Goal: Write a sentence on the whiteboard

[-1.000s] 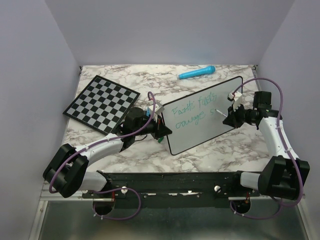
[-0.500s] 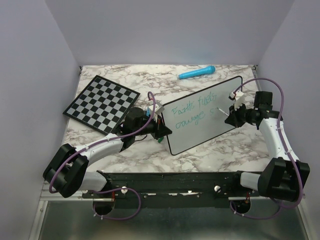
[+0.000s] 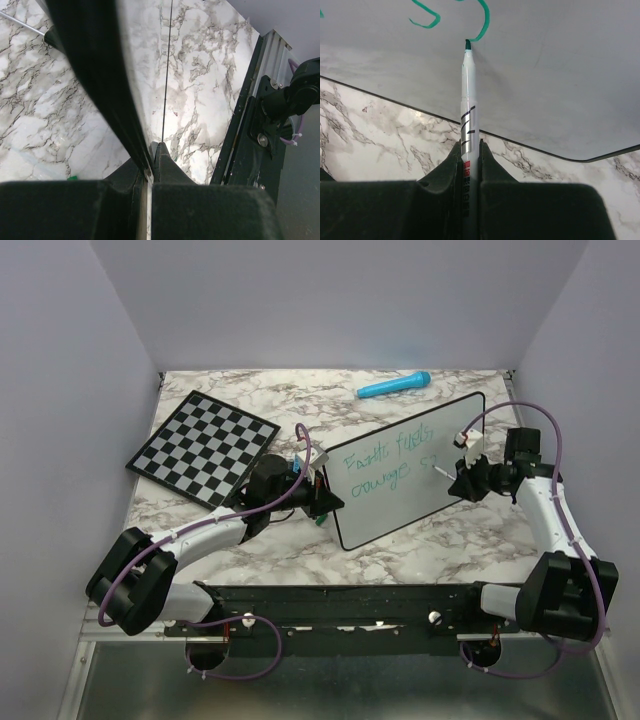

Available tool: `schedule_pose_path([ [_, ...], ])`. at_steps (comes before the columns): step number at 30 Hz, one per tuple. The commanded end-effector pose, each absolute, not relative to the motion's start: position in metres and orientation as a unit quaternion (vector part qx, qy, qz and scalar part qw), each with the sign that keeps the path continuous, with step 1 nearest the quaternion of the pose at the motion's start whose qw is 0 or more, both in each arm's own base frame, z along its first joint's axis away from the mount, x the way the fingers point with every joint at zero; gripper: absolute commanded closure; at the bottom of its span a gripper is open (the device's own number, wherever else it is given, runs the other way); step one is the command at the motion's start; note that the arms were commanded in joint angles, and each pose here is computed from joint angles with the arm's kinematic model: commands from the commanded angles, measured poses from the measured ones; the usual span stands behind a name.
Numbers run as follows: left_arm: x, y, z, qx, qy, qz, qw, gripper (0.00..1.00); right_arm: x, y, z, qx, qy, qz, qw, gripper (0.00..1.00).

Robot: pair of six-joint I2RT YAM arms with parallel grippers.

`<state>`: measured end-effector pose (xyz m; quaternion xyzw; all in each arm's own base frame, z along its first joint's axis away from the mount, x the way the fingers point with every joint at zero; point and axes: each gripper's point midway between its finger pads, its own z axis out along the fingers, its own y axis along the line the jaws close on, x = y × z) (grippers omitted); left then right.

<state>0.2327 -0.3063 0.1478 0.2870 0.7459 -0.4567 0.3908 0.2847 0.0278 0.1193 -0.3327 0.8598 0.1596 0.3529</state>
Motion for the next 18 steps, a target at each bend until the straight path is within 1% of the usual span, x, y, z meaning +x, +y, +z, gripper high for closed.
schedule_pose_path([
  [1, 0.221, -0.292, 0.098, 0.32, 0.783, -0.405, 0.347, 1.0, 0.288, 0.036, 0.13, -0.339, 0.85, 0.179, 0.36, 0.99],
  [7, 0.221, -0.292, 0.098, 0.32, 0.783, -0.406, 0.346, 1.0, 0.298, 0.042, 0.146, -0.336, 0.842, 0.19, 0.376, 0.99],
  [14, 0.222, -0.292, 0.099, 0.32, 0.783, -0.404, 0.347, 1.0, 0.306, 0.036, 0.154, -0.317, 0.848, 0.171, 0.389, 1.0],
  [18, 0.221, -0.291, 0.098, 0.322, 0.785, -0.402, 0.345, 1.0, 0.298, 0.037, 0.154, -0.323, 0.845, 0.175, 0.389, 1.0],
])
